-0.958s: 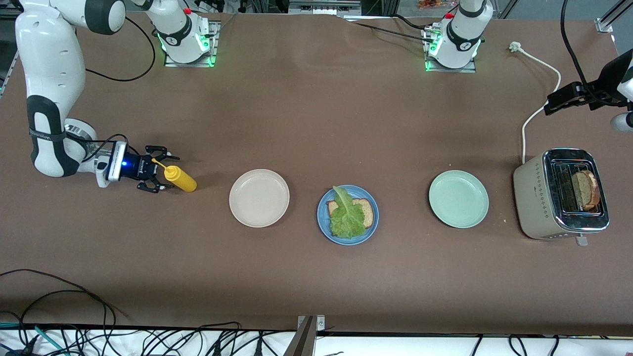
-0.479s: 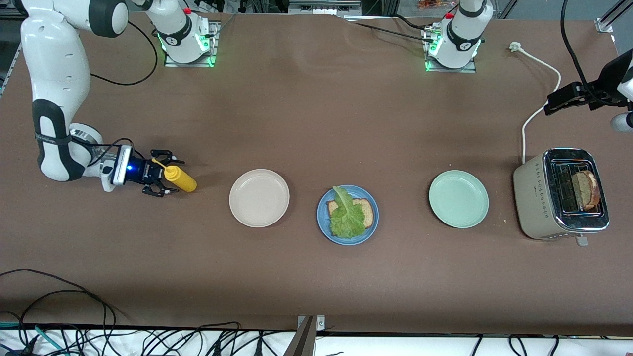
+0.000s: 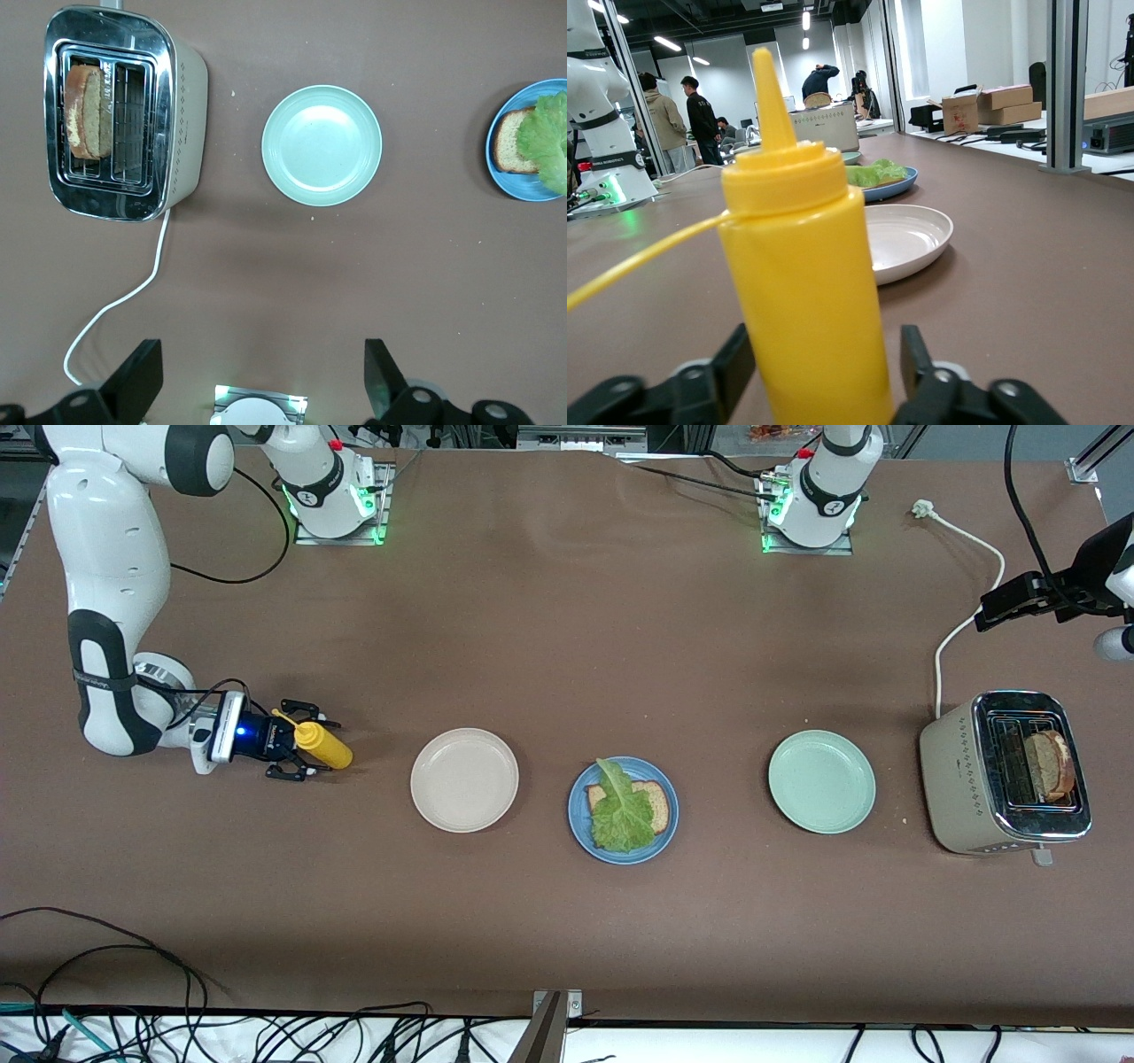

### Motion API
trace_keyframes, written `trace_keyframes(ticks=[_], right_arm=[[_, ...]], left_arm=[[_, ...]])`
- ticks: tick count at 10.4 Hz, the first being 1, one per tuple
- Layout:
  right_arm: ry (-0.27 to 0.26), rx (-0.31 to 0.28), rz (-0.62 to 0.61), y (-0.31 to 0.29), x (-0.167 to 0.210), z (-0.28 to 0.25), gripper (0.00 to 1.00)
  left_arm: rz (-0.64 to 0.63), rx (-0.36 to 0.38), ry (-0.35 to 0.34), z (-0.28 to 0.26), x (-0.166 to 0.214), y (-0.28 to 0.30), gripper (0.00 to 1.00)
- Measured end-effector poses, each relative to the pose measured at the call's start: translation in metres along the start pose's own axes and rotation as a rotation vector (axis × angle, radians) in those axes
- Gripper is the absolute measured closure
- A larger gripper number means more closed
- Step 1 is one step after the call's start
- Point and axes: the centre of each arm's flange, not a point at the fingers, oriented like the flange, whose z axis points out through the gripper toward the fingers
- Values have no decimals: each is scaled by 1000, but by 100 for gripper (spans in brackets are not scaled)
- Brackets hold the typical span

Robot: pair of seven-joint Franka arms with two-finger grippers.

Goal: Make sandwich in blue plate with both arms
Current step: 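Slide the right gripper onto the yellow bottle and close it, then lift the yellow bottle with the right gripper over the blue plate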

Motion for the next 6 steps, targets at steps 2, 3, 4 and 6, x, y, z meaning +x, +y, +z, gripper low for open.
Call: trace_keyframes(ticks=[2, 3, 4, 6], right_arm=[[-3, 2, -20, 7, 6, 0, 52], [-5, 4, -30, 11, 9, 0, 61], [-7, 5, -38, 14, 12, 0, 71], [-22, 4, -39, 24, 21, 1, 86]], left_arm=[[0, 0, 0, 0, 0, 0, 0], [0, 0, 0, 0, 0, 0, 0], [0, 0, 0, 0, 0, 0, 0], [0, 0, 0, 0, 0, 0, 0]])
